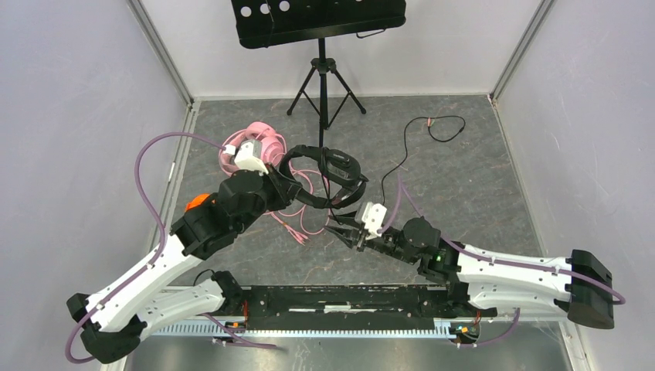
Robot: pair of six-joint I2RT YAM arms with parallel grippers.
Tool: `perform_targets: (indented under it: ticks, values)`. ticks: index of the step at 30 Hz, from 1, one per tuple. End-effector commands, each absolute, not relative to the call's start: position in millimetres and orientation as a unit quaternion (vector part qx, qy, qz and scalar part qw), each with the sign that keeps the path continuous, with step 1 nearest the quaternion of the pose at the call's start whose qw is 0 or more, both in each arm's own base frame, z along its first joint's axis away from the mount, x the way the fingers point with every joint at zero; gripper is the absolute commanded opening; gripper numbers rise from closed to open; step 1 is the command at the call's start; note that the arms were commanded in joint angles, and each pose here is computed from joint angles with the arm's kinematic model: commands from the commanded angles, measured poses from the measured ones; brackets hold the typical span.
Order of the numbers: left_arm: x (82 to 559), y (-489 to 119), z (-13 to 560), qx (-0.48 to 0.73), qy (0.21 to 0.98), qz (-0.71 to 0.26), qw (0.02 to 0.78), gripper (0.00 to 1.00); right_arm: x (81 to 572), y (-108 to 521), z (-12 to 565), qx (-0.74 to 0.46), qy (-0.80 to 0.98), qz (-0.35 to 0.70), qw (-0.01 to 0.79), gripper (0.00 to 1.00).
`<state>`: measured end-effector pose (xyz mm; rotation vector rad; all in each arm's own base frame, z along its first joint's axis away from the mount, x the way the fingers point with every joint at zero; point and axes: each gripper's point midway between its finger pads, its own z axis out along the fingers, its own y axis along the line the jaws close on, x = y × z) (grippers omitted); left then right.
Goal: Wrap the headphones
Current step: Wrap the headphones around the headphones.
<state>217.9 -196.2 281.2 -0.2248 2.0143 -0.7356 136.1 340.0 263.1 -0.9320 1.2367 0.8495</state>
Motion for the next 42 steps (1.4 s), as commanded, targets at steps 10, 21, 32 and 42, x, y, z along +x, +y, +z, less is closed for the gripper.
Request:
perform_targets:
  ticks: [10, 21, 32, 42]
  values:
    - [206.1, -215.7, 344.6, -0.111, 0.768, -0.422, 0.469, 0.02, 144.3, 318.2, 248.8, -0.439, 0.436, 0.280, 0.734, 0.33]
    - [198.9, -214.5, 349.6, -0.110, 0.762, -0.439, 0.463, 0.02, 164.4, 319.2, 234.0, -0.460, 0.420, 0.215, 0.752, 0.39]
    - [195.4, -218.4, 350.6, -0.105, 0.763, -0.449, 0.453, 0.02, 190.4, 324.3, 223.0, -0.471, 0.423, 0.199, 0.748, 0.40]
    - [194.3, -219.9, 354.4, -0.101, 0.762, -0.453, 0.452, 0.02, 206.1, 326.3, 205.6, -0.477, 0.426, 0.213, 0.738, 0.36]
